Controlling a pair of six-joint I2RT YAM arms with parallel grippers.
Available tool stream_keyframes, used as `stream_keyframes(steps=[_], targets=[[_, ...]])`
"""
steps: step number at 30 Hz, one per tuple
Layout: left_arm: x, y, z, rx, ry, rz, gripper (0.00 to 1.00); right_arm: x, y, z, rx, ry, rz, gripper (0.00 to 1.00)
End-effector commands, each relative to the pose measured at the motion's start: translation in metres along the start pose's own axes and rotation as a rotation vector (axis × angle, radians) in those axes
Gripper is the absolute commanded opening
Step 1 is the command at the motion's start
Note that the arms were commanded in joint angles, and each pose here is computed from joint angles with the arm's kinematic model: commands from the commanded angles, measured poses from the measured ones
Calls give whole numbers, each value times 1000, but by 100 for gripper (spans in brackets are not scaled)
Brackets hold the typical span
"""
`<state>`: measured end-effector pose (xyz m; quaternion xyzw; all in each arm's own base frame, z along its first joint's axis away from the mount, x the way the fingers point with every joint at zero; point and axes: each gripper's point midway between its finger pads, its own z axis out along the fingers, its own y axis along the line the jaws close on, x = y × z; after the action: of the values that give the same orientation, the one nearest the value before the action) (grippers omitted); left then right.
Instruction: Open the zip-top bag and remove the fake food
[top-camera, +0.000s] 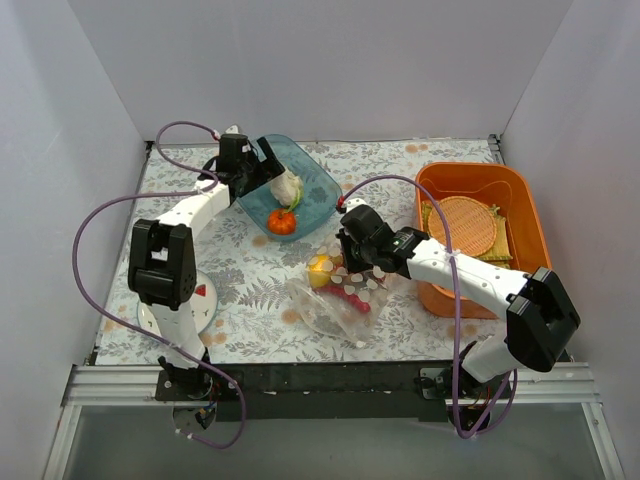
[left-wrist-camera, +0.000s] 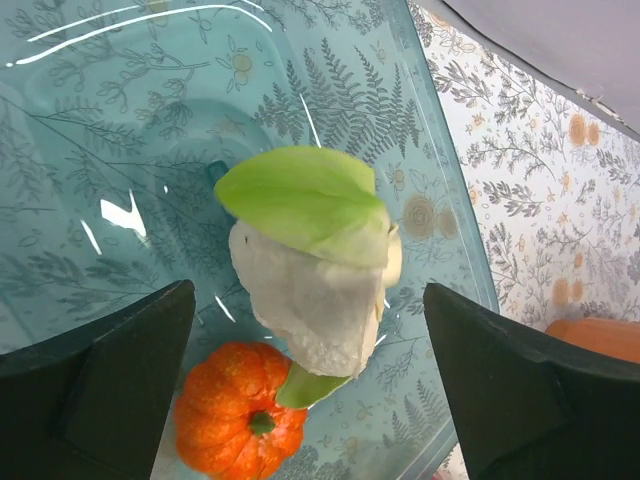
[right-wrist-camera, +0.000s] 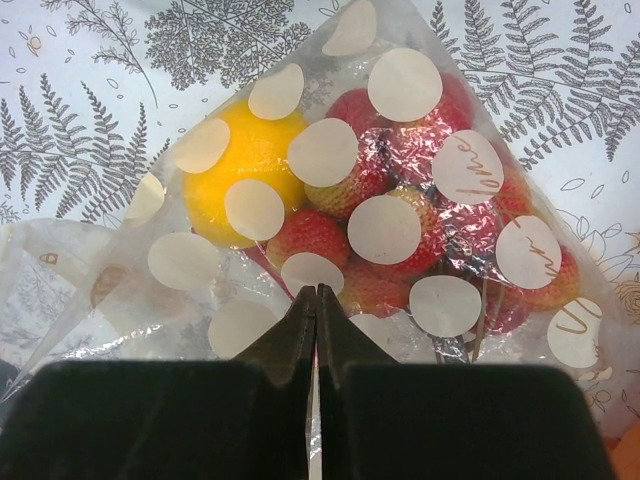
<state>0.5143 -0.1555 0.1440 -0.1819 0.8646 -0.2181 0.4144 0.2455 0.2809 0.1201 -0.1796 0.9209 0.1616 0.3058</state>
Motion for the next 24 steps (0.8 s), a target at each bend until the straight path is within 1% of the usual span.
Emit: stream_keyframes(steps=[1,2,3,4,6,7,9,10,11,13,14,15,16,17,20,21,23,24], targets=[[-31,-16,-53,22,-76,44,98,-24,3,-15,-2,-64,-24,5],[-30,-16,-62,22,-76,44,97,-25,1,-15,8,-66,-32,9],[-23,-14,-69,17,-64,27,95,-23,0,-15,16,-57,-44,10],[-17,-10,-89,20,-69,14,93,-24,-4,-16,32,-61,-44,11],[-1,-5,-107,26,-56,1,91,-26,-6,-20,40,-62,-56,13],[14,5,-124,16,-44,-5,88,-25,-5,-22,35,-60,-58,14],[31,4,-145,40,-38,-17,86,-24,-7,-24,39,-61,-64,15],[47,11,-163,51,-29,-22,85,-24,-9,-26,48,-65,-69,16],[60,5,-172,79,-10,-12,82,-23,-11,-25,55,-63,-71,16],[84,7,-188,85,18,-27,79,-20,-16,-22,76,-59,-80,17],[107,1,-201,122,54,-14,76,-19,-17,-21,85,-53,-80,17],[114,3,-207,118,49,-19,74,-19,-18,-19,88,-51,-81,17],[125,4,-213,116,70,-46,72,-19,-17,-15,87,-41,-85,17],[142,4,-223,143,96,-47,67,-20,-16,-14,88,-41,-85,17],[169,-1,-239,212,167,-81,60,-19,-19,-10,107,-34,-89,17],[176,-1,-243,220,186,-84,52,-19,-22,-10,116,-29,-91,18],[196,3,-252,224,240,-91,46,-15,-28,-10,140,-17,-96,18],[198,2,-260,246,242,-101,40,-12,-33,-11,161,-12,-97,18]])
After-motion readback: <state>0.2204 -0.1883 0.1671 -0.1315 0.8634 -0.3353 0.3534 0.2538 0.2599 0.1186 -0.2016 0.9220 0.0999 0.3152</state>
